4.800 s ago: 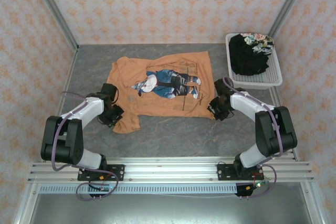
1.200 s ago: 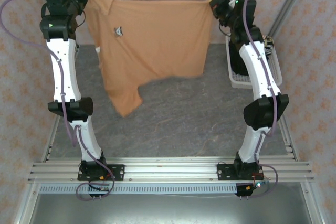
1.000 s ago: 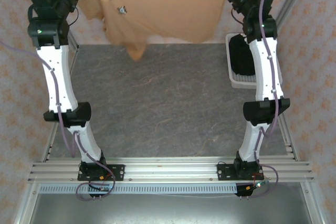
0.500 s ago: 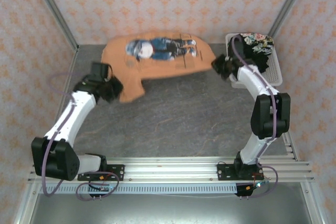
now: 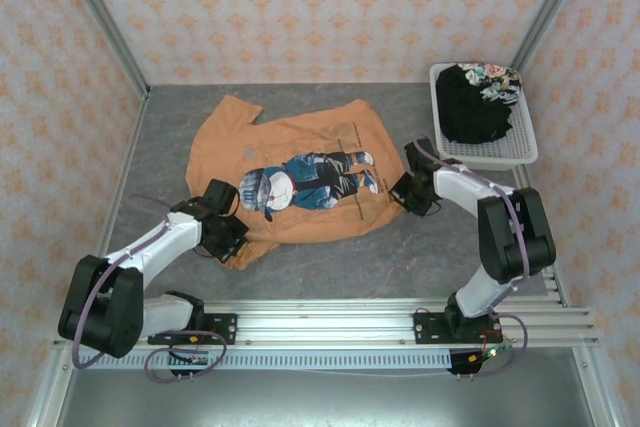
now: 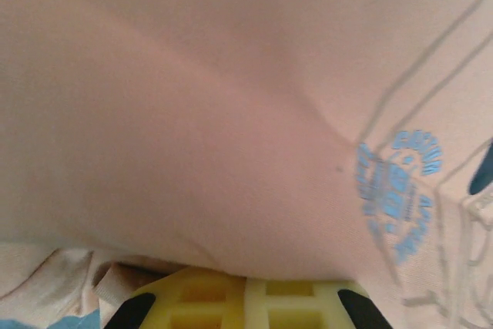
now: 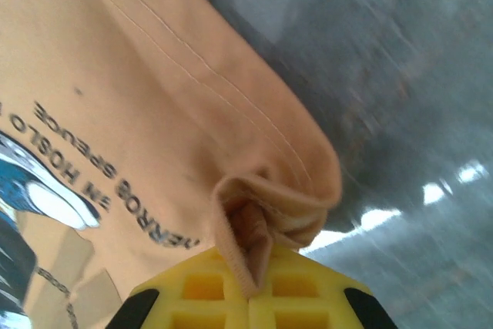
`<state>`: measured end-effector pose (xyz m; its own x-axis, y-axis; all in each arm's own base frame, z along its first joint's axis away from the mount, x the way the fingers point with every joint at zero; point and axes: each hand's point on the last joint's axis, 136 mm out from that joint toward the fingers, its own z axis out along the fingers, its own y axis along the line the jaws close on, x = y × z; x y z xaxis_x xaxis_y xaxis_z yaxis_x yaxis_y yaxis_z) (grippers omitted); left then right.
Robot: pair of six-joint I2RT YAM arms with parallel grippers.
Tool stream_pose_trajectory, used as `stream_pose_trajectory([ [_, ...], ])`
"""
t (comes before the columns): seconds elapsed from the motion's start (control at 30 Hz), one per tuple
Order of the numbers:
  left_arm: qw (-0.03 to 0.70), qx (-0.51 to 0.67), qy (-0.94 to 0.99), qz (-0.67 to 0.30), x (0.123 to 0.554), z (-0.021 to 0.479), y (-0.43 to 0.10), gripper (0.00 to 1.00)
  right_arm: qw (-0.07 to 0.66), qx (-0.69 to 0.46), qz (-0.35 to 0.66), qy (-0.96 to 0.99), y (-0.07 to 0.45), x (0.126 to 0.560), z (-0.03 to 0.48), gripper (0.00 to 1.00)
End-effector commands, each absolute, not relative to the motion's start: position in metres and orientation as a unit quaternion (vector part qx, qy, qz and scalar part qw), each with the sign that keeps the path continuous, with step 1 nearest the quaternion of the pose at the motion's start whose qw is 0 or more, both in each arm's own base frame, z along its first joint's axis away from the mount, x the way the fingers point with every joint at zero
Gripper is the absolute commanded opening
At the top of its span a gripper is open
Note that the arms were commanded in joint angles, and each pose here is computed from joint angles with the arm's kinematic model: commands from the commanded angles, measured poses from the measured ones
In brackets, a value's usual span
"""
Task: Fold and stack the t-shirts
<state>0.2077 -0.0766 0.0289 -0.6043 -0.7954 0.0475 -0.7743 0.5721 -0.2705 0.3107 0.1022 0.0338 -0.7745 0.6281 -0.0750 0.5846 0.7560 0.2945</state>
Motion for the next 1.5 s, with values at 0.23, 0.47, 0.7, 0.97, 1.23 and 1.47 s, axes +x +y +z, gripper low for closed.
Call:
stream_pose_trajectory([
  [0.23, 0.027, -0.48, 0.872, -0.094, 0.188, 0.026, -0.064, 0.0, 0.065, 0.363, 0.055, 0.928, 0.071, 0.242, 0.034, 0.0],
  [0.47, 0.006, -0.499, 0.859, -0.113, 0.171, 0.043, -0.069, 0.0, 0.073, 0.354, 0.04, 0.932, 0.063, 0.231, 0.04, 0.0],
  [0.7, 0.005, -0.503, 0.854, -0.128, 0.161, 0.067, -0.07, 0.0, 0.093, 0.334, 0.0, 0.938, 0.05, 0.238, 0.051, 0.0],
  [0.97, -0.018, -0.517, 0.842, -0.155, 0.138, 0.067, -0.076, 0.31, 0.081, 0.334, -0.015, 0.939, 0.045, 0.229, 0.048, 0.08],
  [1.23, 0.052, -0.499, 0.855, -0.133, 0.186, 0.101, -0.064, 0.57, 0.164, 0.303, 0.029, 0.938, 0.051, 0.255, 0.096, 0.45],
  [1.47, 0.056, -0.51, 0.856, -0.067, 0.26, 0.074, -0.026, 0.42, 0.171, 0.233, 0.127, 0.949, 0.105, 0.304, 0.092, 0.35],
])
